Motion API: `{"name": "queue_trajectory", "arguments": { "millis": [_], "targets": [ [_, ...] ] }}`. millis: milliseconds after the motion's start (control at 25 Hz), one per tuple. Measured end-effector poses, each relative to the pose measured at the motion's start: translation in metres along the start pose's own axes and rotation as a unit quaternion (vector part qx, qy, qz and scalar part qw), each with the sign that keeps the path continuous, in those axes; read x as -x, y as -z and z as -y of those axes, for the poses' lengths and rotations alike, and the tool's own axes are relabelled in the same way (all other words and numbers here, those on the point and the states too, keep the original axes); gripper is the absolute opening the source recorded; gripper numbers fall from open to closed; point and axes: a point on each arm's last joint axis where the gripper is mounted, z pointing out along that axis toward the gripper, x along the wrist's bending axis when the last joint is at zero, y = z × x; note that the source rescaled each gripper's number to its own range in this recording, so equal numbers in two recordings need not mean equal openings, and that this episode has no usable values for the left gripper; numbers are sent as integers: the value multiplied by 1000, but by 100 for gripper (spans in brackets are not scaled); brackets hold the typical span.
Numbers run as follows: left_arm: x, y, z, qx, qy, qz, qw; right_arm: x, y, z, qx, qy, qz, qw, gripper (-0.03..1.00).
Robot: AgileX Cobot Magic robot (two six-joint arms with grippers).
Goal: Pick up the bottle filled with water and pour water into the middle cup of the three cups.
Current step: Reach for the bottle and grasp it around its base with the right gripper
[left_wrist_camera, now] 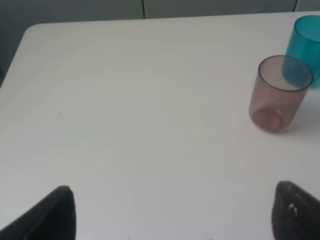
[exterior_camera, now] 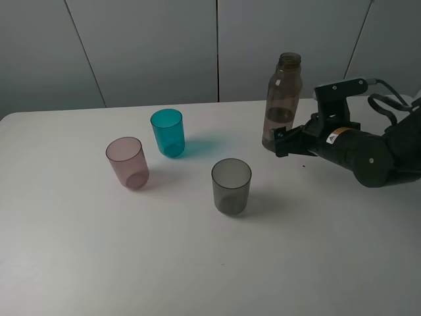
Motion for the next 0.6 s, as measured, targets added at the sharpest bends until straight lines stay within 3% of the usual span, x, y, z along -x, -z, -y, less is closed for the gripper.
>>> {"name": "queue_trajectory", "arguments": {
  "millis": [600],
  "targets": [
    [0, 0, 0, 0, 0, 0, 1000, -6, -39, -14, 32, -4, -9, 999, 100]
  ]
}}
